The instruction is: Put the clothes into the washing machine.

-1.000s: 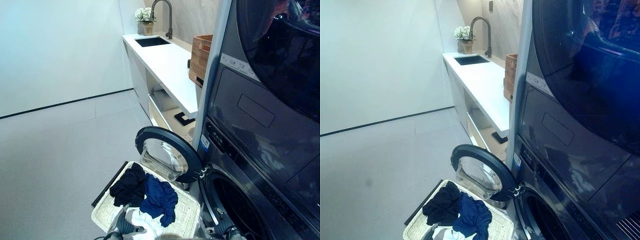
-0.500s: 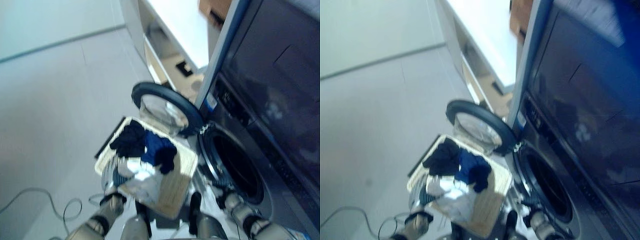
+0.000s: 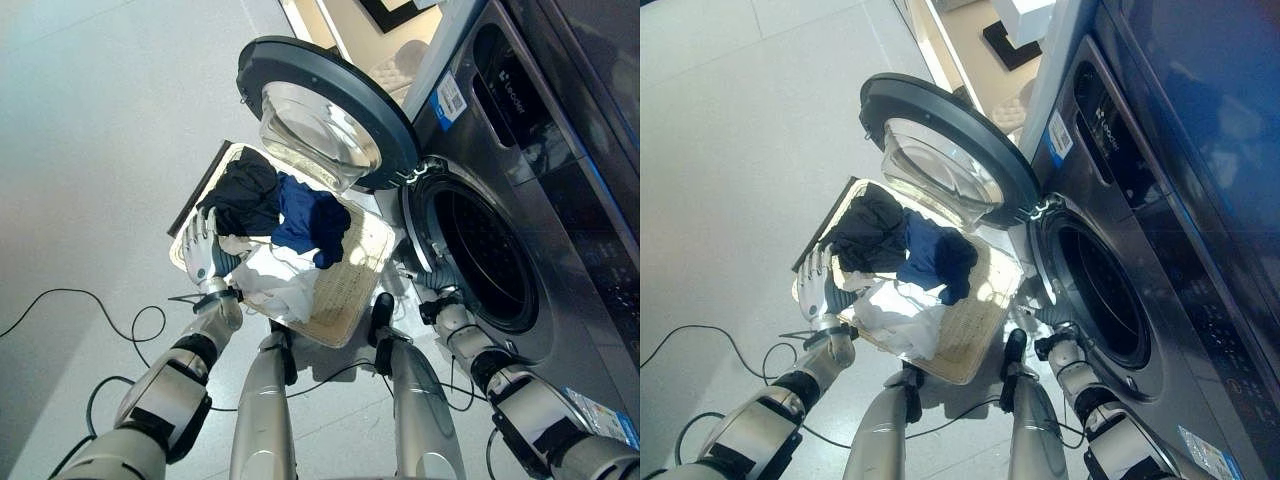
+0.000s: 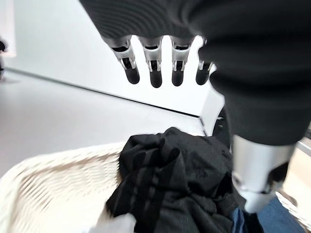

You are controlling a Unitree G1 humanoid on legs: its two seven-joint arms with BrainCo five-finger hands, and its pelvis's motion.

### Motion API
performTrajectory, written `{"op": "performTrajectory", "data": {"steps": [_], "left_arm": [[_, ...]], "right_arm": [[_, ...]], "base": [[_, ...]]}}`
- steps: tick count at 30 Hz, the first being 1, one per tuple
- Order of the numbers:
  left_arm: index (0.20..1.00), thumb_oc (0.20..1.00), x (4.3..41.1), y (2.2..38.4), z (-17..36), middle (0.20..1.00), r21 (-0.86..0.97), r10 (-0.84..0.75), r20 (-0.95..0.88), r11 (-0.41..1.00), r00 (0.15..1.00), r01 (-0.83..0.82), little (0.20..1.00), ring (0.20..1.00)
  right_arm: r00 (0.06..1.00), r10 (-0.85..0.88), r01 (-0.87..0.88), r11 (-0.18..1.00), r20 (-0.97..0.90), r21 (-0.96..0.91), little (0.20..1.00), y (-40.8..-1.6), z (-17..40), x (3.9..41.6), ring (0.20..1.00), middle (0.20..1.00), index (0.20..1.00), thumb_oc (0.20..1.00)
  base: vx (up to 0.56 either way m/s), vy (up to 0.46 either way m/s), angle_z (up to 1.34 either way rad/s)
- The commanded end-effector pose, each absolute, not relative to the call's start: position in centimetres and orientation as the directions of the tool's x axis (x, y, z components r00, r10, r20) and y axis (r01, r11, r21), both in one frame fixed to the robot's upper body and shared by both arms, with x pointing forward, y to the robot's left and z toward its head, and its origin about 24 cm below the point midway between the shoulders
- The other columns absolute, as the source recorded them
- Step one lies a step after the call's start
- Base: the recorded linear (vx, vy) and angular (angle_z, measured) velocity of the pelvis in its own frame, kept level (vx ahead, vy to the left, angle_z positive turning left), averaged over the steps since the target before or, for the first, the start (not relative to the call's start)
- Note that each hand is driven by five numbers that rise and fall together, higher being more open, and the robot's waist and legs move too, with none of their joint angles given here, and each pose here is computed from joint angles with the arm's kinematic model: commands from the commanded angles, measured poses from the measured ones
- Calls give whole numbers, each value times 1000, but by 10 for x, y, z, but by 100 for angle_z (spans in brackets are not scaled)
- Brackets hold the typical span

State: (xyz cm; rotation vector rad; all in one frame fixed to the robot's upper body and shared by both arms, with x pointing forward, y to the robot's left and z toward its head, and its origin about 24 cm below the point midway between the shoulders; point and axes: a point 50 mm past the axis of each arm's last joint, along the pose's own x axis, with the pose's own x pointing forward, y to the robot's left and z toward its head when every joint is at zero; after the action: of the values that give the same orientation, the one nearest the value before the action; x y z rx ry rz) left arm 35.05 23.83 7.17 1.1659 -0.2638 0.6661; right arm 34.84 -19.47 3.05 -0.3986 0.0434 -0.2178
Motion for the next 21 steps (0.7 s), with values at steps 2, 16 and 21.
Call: {"op": "performTrajectory", "data": {"steps": [2,16,21], "left_arm": [[1000,1000,356,259,99,1000,724,352,618,93,703,-683,1000,1000],[1000,1000,371,283,162,1000,663,339,722,-87,603,-744,1000,1000],[1000,1000,376,280,181,1000,648,311,745,-126,590,-751,1000,1000]], "right_arm": [[973,-216,232,907,83,-351,1000,-197,46,351,1000,1000,1000,1000],[962,-217,262,908,169,-328,1000,-208,75,360,1000,1000,1000,1000],[952,-215,276,911,219,-305,1000,-206,89,365,1000,1000,1000,1000]], "base": [[-54,57,-3],[4,65,-4],[18,61,-2]]}}
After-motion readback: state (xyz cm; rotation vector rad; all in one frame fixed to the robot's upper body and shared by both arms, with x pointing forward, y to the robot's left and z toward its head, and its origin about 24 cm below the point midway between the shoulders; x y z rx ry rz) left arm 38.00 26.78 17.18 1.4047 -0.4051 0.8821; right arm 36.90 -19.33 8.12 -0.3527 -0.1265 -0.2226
